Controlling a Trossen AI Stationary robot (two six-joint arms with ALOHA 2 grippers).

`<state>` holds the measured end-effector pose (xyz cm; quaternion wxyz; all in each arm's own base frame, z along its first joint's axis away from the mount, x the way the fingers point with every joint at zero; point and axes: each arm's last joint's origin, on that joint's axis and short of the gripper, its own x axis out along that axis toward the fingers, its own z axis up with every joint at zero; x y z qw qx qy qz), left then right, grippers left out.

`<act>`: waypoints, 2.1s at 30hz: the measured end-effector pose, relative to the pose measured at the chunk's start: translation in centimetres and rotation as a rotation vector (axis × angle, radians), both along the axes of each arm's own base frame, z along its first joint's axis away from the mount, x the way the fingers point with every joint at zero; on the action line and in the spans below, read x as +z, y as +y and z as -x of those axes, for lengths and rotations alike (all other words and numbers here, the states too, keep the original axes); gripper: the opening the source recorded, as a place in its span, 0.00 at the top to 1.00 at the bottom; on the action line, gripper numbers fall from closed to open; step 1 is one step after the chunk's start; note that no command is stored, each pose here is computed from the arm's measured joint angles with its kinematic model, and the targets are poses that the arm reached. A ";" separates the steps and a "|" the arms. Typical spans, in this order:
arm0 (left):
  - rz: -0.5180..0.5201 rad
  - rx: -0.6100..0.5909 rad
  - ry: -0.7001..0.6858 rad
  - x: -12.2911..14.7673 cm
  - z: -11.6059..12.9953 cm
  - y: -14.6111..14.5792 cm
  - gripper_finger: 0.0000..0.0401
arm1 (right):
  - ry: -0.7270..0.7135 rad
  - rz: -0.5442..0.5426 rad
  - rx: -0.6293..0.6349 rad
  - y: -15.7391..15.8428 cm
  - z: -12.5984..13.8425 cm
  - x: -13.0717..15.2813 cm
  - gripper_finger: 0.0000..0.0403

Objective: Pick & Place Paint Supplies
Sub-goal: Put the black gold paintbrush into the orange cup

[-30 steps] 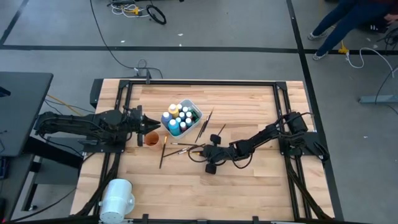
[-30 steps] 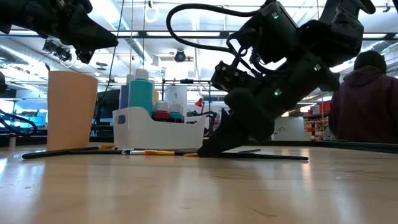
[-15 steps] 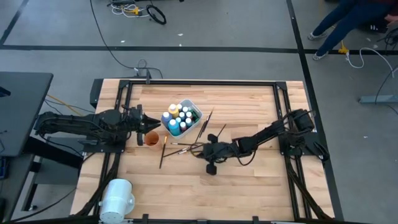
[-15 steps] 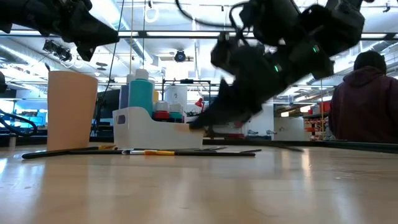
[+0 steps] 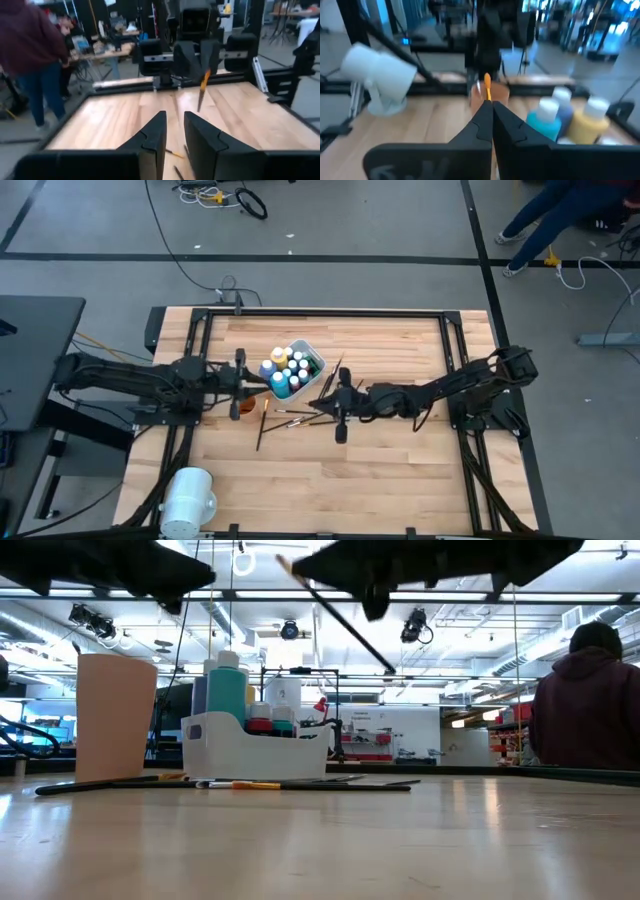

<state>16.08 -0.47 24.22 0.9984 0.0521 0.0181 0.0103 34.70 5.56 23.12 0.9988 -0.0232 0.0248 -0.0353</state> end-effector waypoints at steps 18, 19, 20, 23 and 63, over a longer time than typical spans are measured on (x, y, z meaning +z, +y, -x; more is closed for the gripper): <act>-0.054 -0.025 -0.177 -1.0 -5.4 -0.3 0.54 | -0.102 0.011 -0.027 -1.2 -0.1 1.1 1.00; -0.049 -0.033 -0.176 -1.0 -5.6 -0.3 0.52 | -0.102 0.011 -0.028 -1.2 -0.1 1.1 1.00; -0.042 -0.048 -0.171 -0.9 -6.0 -0.4 0.51 | -0.102 0.011 -0.028 -1.2 -0.1 1.1 1.00; -0.030 -0.107 -0.175 -0.3 -7.3 -0.6 0.49 | -0.102 0.012 -0.028 -1.2 -0.1 1.1 1.00; -0.006 -0.114 -0.095 -0.3 -10.3 -0.7 0.98 | -0.019 0.053 -0.040 -1.2 -0.1 0.4 0.88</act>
